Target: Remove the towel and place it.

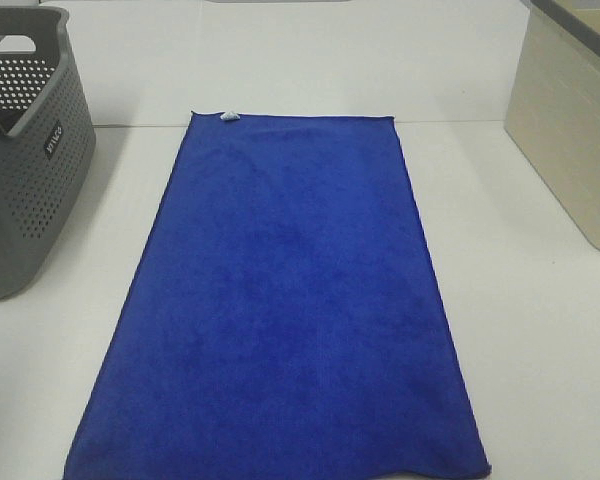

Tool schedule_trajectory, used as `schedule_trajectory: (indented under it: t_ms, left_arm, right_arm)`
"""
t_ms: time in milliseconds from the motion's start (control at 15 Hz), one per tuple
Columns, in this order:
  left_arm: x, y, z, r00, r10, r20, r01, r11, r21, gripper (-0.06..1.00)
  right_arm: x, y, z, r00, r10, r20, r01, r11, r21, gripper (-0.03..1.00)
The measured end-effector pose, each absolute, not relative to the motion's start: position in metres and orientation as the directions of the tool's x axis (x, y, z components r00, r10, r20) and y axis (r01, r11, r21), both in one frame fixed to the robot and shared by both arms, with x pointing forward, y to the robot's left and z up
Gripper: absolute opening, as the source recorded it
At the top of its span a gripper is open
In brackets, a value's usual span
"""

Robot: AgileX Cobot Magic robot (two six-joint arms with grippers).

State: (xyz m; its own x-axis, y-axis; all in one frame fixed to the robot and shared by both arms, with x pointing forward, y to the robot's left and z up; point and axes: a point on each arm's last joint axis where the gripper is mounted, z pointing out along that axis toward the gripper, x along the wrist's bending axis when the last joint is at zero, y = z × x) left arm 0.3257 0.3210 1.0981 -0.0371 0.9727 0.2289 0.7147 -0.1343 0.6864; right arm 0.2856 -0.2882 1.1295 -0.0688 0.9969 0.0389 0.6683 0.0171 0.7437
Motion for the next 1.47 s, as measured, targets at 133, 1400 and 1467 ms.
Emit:
schedule_trajectory:
  t_ms: [133,1400,1467]
  left_arm:
    - [0.307,0.320,1.087,-0.064,0.970,0.235,0.663,-0.135,0.736,0.72]
    - [0.230,0.301,1.056,-0.047,0.990,0.132,0.460,-0.096,0.883,0.72]
    - [0.230,0.301,1.056,-0.044,0.991,0.128,0.459,-0.094,0.883,0.72]
  right_arm:
    - [0.285,-0.287,1.131,-0.110,0.994,0.021,0.647,0.056,0.761,0.83]
    - [0.236,-0.278,1.038,-0.143,0.990,-0.001,0.515,0.075,0.854,0.83]
    - [0.236,-0.278,1.039,-0.142,0.990,-0.002,0.512,0.075,0.856,0.83]
